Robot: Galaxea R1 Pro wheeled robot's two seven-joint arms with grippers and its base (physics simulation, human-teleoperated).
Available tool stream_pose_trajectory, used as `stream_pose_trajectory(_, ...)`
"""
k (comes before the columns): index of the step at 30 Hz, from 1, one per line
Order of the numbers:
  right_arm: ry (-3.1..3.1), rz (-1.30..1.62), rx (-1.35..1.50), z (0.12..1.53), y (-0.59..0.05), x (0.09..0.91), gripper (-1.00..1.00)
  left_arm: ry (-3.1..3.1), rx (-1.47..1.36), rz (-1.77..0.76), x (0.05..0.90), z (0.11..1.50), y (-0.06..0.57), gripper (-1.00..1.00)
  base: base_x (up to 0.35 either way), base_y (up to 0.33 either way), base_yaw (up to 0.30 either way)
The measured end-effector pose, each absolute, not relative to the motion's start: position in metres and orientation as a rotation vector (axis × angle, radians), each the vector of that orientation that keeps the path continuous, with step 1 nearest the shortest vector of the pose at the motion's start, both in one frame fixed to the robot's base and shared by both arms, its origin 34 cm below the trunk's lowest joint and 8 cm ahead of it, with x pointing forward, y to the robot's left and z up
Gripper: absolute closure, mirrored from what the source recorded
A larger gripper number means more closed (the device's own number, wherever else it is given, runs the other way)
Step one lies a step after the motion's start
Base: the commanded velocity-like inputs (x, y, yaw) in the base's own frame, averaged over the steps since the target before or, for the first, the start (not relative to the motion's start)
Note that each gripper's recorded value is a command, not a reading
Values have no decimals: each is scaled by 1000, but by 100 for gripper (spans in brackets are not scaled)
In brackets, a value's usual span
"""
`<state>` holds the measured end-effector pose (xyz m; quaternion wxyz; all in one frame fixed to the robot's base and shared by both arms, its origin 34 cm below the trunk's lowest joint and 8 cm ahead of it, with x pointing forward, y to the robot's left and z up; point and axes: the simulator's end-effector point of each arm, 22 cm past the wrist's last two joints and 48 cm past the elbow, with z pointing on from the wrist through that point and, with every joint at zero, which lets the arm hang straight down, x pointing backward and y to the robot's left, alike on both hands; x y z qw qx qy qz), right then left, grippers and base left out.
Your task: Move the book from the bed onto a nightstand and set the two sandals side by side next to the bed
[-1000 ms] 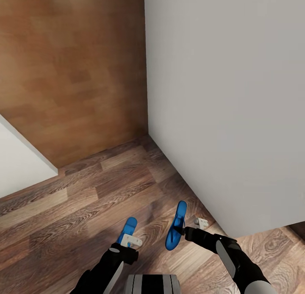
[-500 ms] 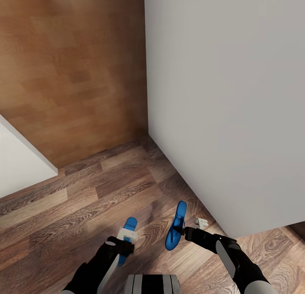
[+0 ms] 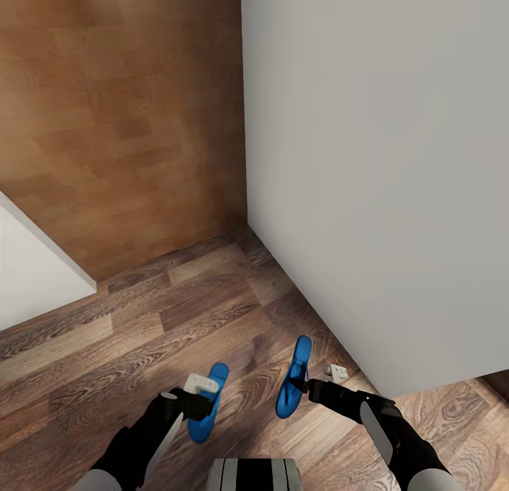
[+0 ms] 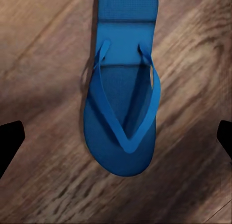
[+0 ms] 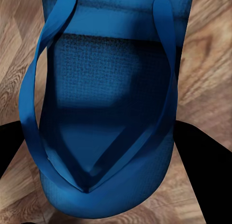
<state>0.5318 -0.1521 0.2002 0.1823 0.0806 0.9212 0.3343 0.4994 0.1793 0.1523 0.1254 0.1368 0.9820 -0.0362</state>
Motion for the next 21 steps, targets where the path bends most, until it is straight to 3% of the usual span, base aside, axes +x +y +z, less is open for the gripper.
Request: stream_pose_trajectory(21,2601,943,229,200,-152,531,100,2849,395,-120,488,141,176,-100,0,0,0)
